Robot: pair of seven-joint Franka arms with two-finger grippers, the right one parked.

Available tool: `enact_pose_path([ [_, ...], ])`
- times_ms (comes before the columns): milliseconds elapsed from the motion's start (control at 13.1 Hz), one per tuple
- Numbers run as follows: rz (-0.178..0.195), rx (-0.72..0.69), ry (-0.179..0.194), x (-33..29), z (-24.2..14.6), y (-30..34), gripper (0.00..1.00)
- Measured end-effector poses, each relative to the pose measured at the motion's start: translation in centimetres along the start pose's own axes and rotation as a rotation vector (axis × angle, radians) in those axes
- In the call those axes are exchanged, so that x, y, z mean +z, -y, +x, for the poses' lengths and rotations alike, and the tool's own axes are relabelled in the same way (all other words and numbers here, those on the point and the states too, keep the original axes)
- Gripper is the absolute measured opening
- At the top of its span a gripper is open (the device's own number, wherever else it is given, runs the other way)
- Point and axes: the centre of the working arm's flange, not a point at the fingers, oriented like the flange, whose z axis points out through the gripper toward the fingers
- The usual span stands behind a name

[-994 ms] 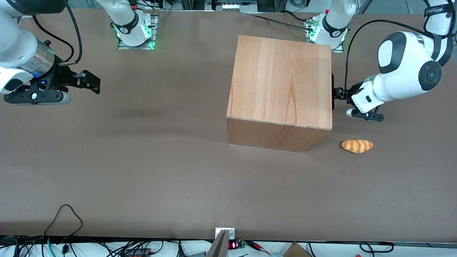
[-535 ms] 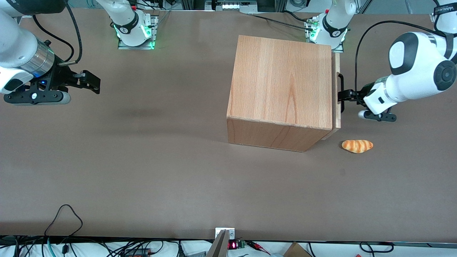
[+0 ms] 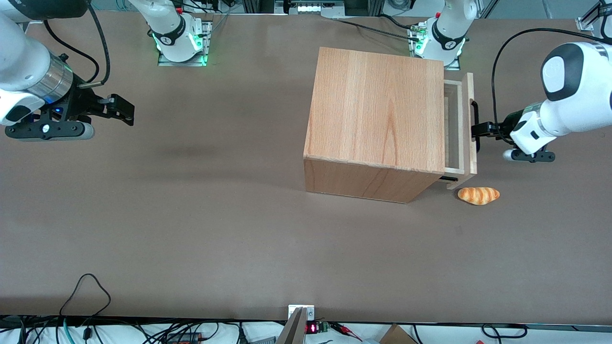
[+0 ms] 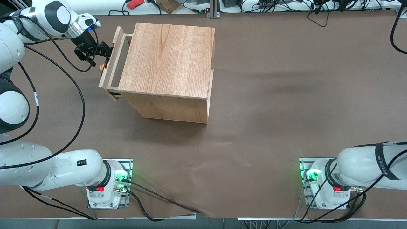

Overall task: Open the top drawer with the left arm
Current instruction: 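Pull the handle with the left gripper, sliding the drawer out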

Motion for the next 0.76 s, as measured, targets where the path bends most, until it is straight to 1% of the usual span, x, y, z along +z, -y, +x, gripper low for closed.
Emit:
enact_pose_path([
  [382, 0.002, -0.050, -0.014, -0.7, -0.2, 3.1, 1.00],
  [765, -0.002, -0.123, -0.041, -1.5, -0.5, 7.4, 1.00],
])
